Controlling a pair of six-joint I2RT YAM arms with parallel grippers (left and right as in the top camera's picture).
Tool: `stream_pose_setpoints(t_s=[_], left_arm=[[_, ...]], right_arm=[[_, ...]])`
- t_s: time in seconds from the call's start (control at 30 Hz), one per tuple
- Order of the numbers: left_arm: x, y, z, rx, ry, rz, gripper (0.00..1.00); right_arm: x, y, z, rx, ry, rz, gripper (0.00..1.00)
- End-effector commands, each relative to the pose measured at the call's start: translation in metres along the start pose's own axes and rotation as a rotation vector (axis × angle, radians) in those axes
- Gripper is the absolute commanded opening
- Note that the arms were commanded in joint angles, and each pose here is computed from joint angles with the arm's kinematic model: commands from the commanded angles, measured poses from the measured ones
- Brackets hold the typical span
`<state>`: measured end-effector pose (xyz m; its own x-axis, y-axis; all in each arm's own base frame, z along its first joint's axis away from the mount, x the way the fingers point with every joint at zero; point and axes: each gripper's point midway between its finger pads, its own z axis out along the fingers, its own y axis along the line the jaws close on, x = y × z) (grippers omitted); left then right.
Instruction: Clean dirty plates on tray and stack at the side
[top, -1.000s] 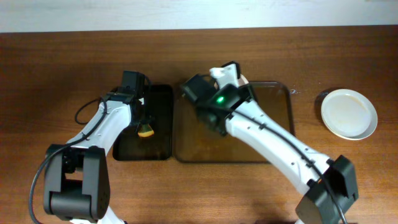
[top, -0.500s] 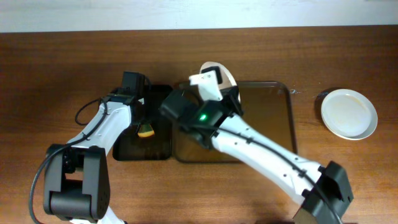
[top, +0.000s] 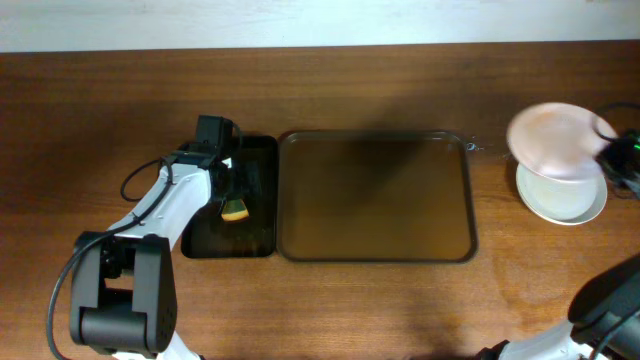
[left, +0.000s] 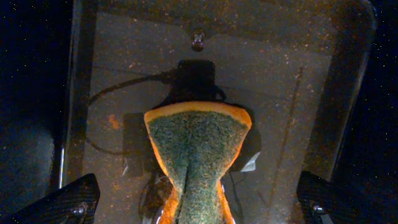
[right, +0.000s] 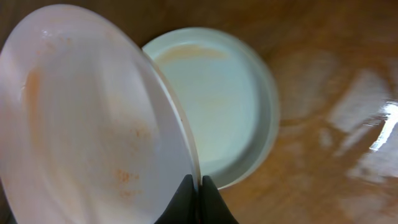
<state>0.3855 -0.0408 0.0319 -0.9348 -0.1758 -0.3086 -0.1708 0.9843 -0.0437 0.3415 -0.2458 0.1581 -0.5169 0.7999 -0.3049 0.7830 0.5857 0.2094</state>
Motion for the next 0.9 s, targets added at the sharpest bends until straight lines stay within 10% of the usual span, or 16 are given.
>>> stream_pose_setpoints(t_s=[0.0,0.17,0.23,0.27,0.3,0.6,0.87], left_arm=[[0.002,0.002,0.002,0.000,0.009,-0.004,1.00],[0.003,0.002,0.002,0.000,0.009,-0.003,1.00],[0.003,0.002,0.002,0.000,0.009,-0.003,1.00],[0.003,0.002,0.002,0.000,0.009,-0.003,1.00],[0.003,0.002,0.002,0.000,0.009,-0.004,1.00],[0.002,0.002,0.002,0.000,0.009,-0.004,1.00],[0.002,0.003,0.002,-0.001,0.009,-0.006,1.00]], right_arm=[[-0.002,-0.036,0.020,-0.004,0.034,0.074,0.04],[0.008,-0.055,0.070,0.027,0.084,0.098,0.04],[0.008,-0.055,0.072,0.026,0.084,0.098,0.50],[0.009,-0.052,0.071,0.007,0.094,0.099,0.89],[0.014,-0.043,0.071,-0.044,0.120,0.103,1.00],[0.111,0.133,0.063,-0.384,0.290,-0.469,0.98],[0.181,0.195,0.054,-0.431,0.360,-0.675,0.98]])
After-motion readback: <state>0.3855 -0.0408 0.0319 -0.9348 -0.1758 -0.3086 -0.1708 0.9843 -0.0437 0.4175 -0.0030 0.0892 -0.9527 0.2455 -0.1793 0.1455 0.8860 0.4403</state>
